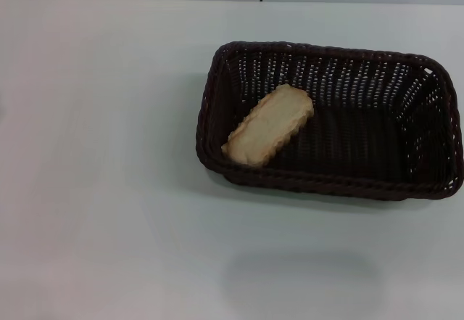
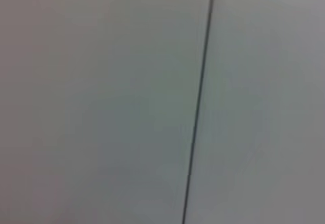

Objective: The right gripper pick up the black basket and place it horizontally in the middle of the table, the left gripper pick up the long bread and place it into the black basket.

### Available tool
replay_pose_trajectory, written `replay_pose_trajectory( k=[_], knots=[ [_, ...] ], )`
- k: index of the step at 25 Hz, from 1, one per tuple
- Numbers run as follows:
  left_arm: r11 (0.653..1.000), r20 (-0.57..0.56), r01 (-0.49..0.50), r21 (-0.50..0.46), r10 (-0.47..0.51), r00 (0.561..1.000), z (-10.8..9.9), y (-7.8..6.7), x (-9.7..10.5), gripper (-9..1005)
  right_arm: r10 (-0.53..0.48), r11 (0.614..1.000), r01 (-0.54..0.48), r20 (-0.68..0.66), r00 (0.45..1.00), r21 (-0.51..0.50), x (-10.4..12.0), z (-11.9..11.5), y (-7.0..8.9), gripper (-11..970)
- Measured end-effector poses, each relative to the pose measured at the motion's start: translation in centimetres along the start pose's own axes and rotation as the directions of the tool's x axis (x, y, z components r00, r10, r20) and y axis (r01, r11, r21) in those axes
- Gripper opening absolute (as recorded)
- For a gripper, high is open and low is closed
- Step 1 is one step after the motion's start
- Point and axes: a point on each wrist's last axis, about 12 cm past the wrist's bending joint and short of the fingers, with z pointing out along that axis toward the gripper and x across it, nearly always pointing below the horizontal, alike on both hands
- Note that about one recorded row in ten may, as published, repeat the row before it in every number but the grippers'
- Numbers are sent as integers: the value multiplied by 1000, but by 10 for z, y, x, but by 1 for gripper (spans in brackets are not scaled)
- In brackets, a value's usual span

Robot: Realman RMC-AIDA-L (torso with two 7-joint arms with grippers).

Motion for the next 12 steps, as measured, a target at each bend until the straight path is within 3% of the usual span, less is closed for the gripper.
replay_pose_trajectory(
  k=[1, 3, 4, 5, 7, 9, 10, 12],
  knots=[
    [1000, 8, 18, -2, -18, 1000, -4, 9, 2, 811, -10, 1000, 10, -10, 1000, 6, 2, 0, -1, 479],
    [1000, 8, 18, -2, -18, 1000, -4, 9, 2, 810, -30, 999, 31, -29, 999, 22, 6, 0, -2, 479],
    [998, 34, 62, -8, -62, 998, -13, 28, 8, 810, -43, 998, 44, -40, 998, 34, 8, 0, -4, 478],
    [998, 34, 62, -8, -62, 998, -13, 28, 8, 810, -50, 998, 52, -51, 997, 44, 10, -1, -6, 478],
    [997, 57, 75, -22, -74, 996, -23, 44, 15, 810, -67, 996, 72, -81, 994, 58, 13, -1, -8, 478],
    [997, 57, 75, -22, -74, 996, -23, 44, 15, 809, -79, 995, 85, -116, 990, 48, 15, 2, -5, 477],
    [997, 85, 47, -59, -42, 995, -38, 62, 20, 809, -82, 995, 88, -129, 988, 39, 14, 4, -3, 477],
    [997, 95, 25, -71, -19, 995, -42, 67, 22, 809, -118, 993, 121, -165, 979, 4, 11, 8, 6, 477]
  ],
)
